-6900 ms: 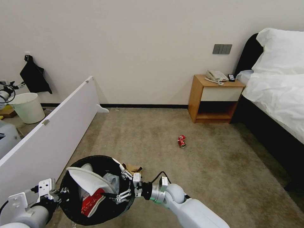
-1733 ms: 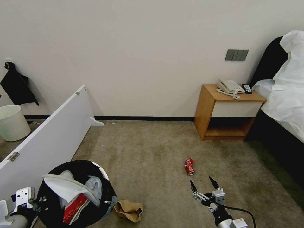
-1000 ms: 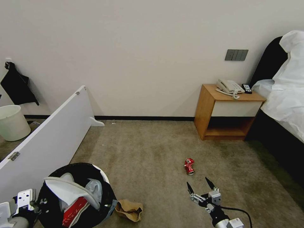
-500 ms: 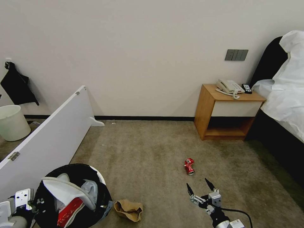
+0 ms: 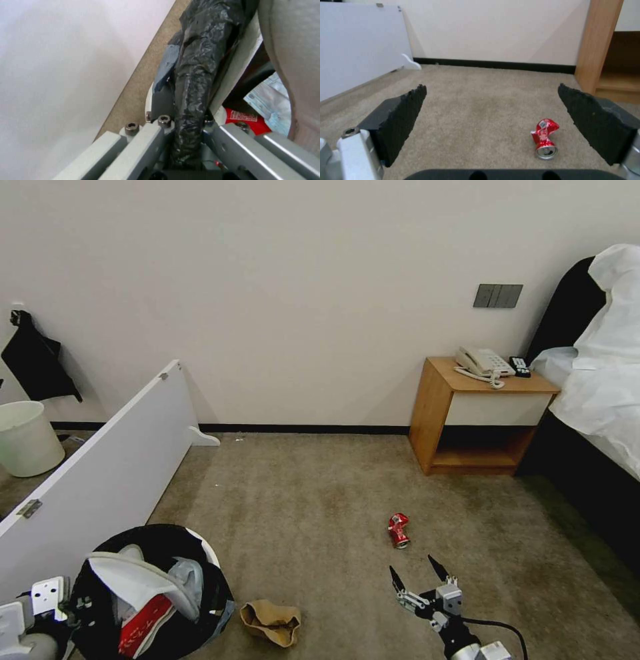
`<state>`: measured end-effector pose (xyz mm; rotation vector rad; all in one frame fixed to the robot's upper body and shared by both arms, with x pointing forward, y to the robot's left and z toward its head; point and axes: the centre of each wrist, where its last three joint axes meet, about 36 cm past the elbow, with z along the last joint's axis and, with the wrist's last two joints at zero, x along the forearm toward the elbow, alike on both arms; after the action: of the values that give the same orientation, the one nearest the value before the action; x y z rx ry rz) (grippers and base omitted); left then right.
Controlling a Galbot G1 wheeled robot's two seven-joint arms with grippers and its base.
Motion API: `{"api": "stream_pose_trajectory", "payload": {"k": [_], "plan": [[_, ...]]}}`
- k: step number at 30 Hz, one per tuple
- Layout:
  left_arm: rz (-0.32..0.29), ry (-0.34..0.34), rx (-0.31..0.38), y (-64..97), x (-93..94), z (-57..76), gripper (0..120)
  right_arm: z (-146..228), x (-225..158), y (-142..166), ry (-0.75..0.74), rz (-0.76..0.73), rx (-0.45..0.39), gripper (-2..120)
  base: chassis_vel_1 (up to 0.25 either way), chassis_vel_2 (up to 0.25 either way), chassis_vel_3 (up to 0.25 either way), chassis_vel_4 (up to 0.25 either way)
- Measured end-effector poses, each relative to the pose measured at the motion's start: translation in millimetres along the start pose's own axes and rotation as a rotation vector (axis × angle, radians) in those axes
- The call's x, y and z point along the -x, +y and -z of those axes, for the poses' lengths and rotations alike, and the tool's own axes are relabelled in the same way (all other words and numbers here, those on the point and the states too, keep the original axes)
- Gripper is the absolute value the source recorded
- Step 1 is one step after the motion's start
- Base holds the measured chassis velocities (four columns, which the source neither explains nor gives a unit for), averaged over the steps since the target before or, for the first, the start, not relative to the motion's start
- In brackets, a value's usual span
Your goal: Pick up the trash bin, then pick up the garbage from the floor and place it into the trash bin.
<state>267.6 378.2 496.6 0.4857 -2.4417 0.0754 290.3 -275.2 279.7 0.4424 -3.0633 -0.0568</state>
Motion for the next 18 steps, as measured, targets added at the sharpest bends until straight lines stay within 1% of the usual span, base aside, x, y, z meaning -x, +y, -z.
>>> {"api": "stream_pose_trajectory", "payload": {"k": [10,16,18], "plan": [[-0.01,0.002,-0.011,-2.0,-2.3,1.5,0,0,-2,0,0.003,0.001,0.0,100,0.0,0.0,0.0,0.0],[-0.02,-0.007,-0.008,-5.1,-6.7,3.4,0,1,-1,1,0.001,0.002,0.0,100,0.0,0.0,0.0,0.0],[-0.035,-0.018,-0.003,-9.4,-13.0,5.3,0,1,-1,0,0.001,0.002,-0.001,100,0.0,0.0,0.0,0.0]]}}
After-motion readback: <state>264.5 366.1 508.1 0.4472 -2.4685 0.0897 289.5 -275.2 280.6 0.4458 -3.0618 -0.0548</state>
